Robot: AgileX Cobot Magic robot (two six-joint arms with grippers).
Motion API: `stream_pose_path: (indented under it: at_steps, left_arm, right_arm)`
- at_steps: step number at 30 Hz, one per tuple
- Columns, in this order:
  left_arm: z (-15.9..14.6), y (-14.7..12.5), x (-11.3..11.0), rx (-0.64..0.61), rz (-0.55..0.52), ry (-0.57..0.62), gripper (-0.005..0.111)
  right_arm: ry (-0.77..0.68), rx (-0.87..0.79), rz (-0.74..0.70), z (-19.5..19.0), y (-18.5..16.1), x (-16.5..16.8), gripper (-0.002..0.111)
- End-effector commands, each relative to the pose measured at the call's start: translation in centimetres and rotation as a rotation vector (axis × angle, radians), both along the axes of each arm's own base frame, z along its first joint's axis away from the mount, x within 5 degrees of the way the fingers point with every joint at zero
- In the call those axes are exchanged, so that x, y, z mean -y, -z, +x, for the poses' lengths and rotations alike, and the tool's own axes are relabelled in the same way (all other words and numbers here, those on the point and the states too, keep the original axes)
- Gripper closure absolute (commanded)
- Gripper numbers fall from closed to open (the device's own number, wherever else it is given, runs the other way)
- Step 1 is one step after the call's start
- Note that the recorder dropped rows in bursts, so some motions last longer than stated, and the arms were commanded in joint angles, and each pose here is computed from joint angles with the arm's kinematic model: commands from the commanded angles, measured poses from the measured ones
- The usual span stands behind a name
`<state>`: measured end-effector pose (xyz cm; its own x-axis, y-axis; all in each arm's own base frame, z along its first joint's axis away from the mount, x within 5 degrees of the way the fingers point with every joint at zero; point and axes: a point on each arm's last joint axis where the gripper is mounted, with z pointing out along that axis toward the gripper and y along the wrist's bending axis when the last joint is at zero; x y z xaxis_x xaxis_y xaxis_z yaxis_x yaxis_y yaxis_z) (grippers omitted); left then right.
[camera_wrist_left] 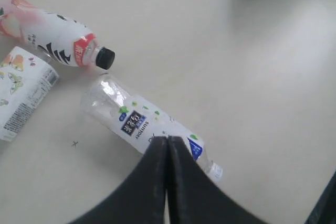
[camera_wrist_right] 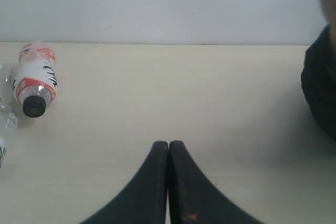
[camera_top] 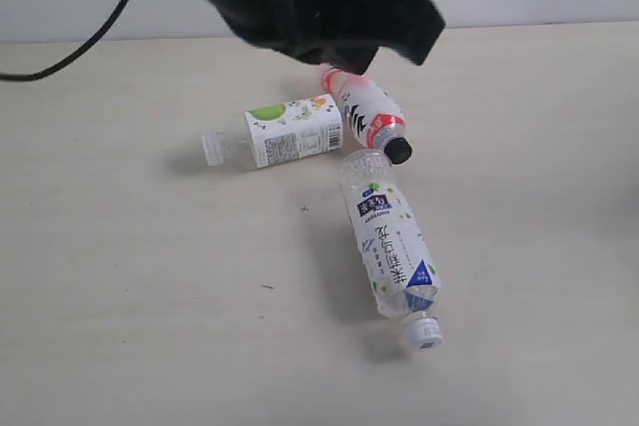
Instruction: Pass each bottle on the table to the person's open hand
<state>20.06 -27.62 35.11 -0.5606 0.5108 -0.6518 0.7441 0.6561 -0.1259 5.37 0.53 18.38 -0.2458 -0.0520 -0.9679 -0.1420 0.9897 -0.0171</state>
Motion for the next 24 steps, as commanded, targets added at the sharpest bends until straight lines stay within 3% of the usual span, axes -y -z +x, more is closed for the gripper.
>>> stream_pose_path:
  at_steps: [1, 11, 15, 24]
  left_arm:
    - [-0.2, 2.8, -3.3, 0.089, -0.067, -0.058, 0.106]
    - [-0.4, 8.4, -13.4, 0.17, -0.109, -0.321, 0.106]
    - [-1.9, 9.1, -15.6, 0.252, -0.113, -0.323, 0.106]
    - [-6.2, 7.7, -18.6, 0.452, -0.264, -0.316, 0.106]
  right_arm:
    - [0.002, 0.015, -0.003, 0.0, 0.0, 0.0, 0.108]
    - [0.002, 0.015, -0.003, 0.0, 0.0, 0.0, 0.108]
    - [0.002, 0.015, -0.003, 0.0, 0.0, 0.0, 0.108]
    - [0.002, 0.015, -0.003, 0.0, 0.0, 0.0, 0.108]
